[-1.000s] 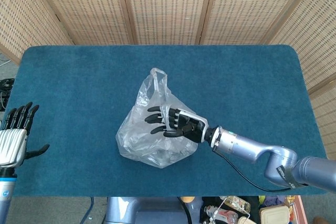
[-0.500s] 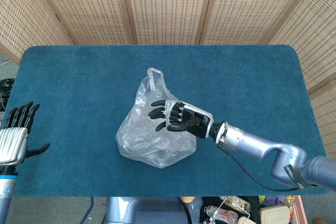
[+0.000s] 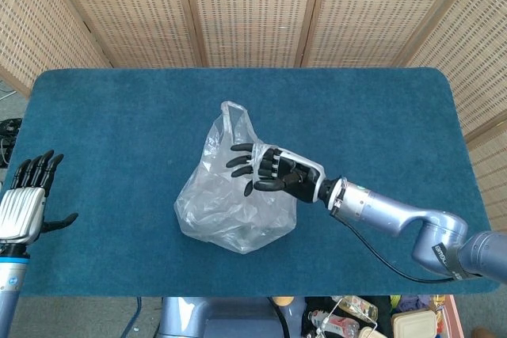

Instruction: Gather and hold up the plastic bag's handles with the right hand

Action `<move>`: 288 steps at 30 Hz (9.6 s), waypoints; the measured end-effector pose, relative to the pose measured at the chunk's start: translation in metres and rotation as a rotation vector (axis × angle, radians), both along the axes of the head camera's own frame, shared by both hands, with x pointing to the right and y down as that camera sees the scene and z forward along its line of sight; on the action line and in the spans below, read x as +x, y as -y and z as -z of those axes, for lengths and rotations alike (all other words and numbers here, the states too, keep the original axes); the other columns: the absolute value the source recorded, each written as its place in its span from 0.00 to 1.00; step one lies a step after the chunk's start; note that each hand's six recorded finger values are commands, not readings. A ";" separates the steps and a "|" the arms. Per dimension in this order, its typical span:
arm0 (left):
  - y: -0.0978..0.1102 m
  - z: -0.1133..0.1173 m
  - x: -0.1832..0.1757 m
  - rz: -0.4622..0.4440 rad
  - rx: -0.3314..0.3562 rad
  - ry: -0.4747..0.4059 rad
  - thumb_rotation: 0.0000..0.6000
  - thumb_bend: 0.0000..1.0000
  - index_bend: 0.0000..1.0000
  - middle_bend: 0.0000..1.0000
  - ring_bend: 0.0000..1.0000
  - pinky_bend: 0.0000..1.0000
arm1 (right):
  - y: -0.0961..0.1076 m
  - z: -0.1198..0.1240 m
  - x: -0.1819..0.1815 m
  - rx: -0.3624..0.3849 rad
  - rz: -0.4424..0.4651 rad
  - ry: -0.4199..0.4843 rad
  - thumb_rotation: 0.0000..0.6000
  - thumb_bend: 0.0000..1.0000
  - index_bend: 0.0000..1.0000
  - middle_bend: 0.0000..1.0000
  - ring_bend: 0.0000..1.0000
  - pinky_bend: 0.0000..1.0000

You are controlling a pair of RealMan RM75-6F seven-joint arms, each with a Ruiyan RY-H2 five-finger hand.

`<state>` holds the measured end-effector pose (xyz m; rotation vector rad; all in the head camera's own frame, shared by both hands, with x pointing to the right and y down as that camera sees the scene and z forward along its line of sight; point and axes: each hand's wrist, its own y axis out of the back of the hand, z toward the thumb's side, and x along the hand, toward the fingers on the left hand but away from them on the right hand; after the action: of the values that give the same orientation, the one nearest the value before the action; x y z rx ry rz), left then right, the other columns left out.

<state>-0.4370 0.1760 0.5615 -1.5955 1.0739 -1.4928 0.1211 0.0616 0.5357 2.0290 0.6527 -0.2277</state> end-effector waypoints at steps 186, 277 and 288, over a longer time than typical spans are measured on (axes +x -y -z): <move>0.211 0.062 0.271 -0.634 0.572 -0.732 1.00 0.27 0.21 0.00 0.07 0.23 | 0.031 0.005 -0.035 0.061 -0.151 -0.066 1.00 0.00 0.27 0.38 0.34 0.46; 0.234 0.043 0.322 -0.521 0.427 -0.746 1.00 0.27 0.20 0.00 0.07 0.23 | 0.044 -0.021 -0.071 0.060 -0.305 0.019 1.00 0.00 0.33 0.39 0.30 0.29; 0.238 0.035 0.329 -0.506 0.400 -0.741 1.00 0.27 0.20 0.00 0.07 0.23 | 0.040 -0.022 -0.068 0.022 -0.262 0.021 1.00 0.00 0.41 0.50 0.43 0.34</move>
<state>-0.1078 -0.0621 0.5266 -1.9611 1.1282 -0.3140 0.0531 0.0211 0.5577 1.9399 0.9018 -0.0443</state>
